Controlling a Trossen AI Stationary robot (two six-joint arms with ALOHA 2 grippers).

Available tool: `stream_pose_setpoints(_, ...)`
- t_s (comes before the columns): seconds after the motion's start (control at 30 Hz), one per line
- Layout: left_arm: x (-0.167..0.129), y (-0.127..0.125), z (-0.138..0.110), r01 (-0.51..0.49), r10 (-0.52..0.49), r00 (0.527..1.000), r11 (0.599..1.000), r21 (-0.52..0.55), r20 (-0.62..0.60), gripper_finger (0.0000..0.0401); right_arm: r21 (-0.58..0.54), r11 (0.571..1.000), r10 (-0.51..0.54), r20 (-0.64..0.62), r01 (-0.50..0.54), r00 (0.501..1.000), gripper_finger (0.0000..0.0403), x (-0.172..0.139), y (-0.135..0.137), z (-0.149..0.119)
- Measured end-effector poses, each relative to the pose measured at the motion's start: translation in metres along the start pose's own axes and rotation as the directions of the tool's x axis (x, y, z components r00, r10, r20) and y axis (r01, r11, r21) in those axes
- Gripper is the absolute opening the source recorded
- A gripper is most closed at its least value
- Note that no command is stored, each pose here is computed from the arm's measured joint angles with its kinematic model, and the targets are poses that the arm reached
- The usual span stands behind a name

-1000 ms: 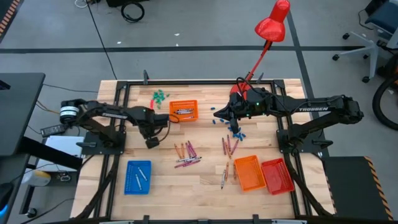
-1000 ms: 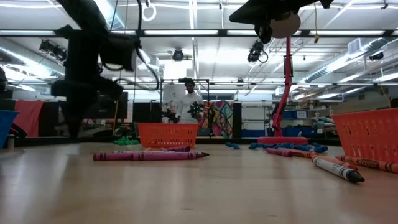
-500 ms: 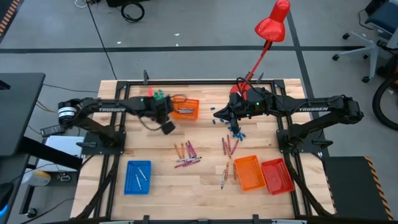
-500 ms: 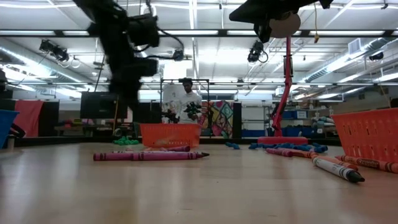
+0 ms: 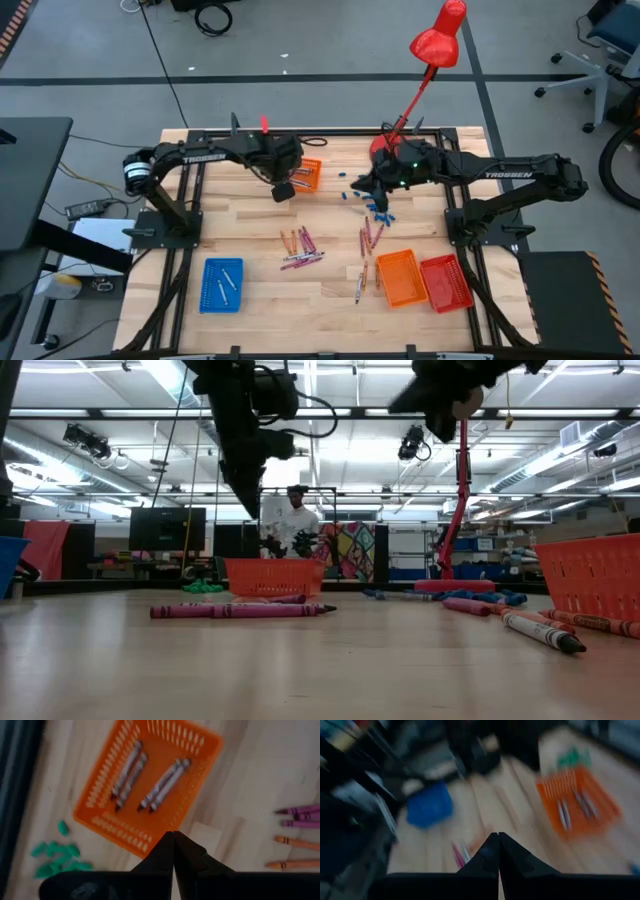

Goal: Sort crayons
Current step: Put the black crayon into the top orange bin

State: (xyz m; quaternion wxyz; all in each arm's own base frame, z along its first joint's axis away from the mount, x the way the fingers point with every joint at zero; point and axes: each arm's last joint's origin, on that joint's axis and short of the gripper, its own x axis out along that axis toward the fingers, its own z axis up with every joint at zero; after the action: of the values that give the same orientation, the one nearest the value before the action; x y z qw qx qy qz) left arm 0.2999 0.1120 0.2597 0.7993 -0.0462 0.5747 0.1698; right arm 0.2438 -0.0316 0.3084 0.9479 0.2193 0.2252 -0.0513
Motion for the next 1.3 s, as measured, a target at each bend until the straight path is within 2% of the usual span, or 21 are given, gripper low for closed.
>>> stream_pose_setpoints(0.07,-0.001,0.001,0.002,-0.004,0.004,1.000,1.000,0.003,0.031,0.0012,0.011,0.999,-0.051,-0.112,0.053,0.992,0.0007,0.000,-0.005,-0.011)
stream_pose_setpoints(0.17,-0.002,0.004,0.006,-0.006,0.010,0.997,0.998,-0.056,0.072,0.0014,0.003,0.994,-0.107,-0.237,0.111,0.966,0.0007,0.003,-0.011,-0.023)
stream_pose_setpoints(0.33,-0.002,0.004,0.009,0.001,0.013,0.994,0.991,-0.137,0.104,0.0027,-0.028,0.969,-0.243,-0.266,0.245,0.933,0.0014,0.013,-0.023,-0.038)
stream_pose_setpoints(0.43,-0.002,0.003,0.009,0.009,0.012,0.994,0.981,-0.195,0.106,0.0033,-0.011,0.958,-0.279,-0.279,0.288,0.919,0.0028,0.023,-0.035,-0.042)
stream_pose_setpoints(0.57,-0.003,-0.002,0.010,0.021,0.004,0.994,0.973,-0.232,0.109,0.0036,-0.001,0.950,-0.291,-0.354,0.311,0.889,0.0055,0.041,-0.048,-0.049)
stream_pose_setpoints(0.8,-0.005,-0.021,0.010,0.041,-0.020,0.993,0.982,-0.186,0.115,0.0036,0.008,0.931,-0.316,-0.481,0.365,0.818,0.0097,0.077,-0.076,-0.070)
stream_pose_setpoints(1.07,-0.007,-0.037,0.009,0.058,-0.042,0.993,0.989,-0.137,0.111,0.0036,-0.068,0.935,-0.333,-0.512,0.349,0.792,0.0127,0.095,-0.091,-0.080)
stream_pose_setpoints(1.3,-0.007,-0.039,0.005,0.053,-0.043,0.996,0.989,-0.137,0.072,0.0036,-0.093,0.938,-0.331,-0.533,0.335,0.779,0.0134,0.100,-0.106,-0.083)
